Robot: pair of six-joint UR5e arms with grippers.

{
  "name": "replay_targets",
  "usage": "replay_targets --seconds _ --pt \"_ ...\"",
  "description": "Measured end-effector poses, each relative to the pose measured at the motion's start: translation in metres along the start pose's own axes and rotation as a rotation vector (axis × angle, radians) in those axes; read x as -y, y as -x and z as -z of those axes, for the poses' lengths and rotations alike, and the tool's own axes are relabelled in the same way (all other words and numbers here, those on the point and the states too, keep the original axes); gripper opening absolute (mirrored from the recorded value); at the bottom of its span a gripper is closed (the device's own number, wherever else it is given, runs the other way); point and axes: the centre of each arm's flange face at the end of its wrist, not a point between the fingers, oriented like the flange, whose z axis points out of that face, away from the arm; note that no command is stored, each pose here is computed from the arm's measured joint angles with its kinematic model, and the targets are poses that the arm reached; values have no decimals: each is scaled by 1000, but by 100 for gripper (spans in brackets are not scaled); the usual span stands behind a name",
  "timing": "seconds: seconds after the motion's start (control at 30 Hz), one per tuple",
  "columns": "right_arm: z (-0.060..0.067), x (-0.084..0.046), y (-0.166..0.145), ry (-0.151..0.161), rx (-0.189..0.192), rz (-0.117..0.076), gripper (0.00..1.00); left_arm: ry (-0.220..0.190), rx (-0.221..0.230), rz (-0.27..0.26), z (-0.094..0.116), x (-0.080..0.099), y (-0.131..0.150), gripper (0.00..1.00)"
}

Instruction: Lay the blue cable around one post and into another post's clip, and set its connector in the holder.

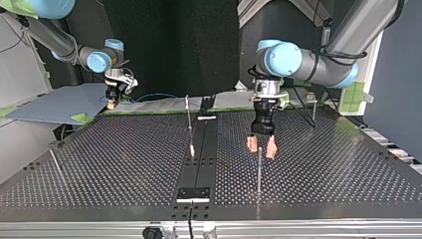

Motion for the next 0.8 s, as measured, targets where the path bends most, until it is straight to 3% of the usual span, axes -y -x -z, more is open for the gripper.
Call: replay_targets --seconds 0.3,0.63,0.8 --pt "0 0 0 0 -1 -2 0 11 30 77 -10 0 8 98" --pt "0 0 0 0 0 -1 0 52 2 165 -32 -8 -13 98" --pt "0 0 0 0 -1 0 0 70 31 202 -42 -13 -8 98"
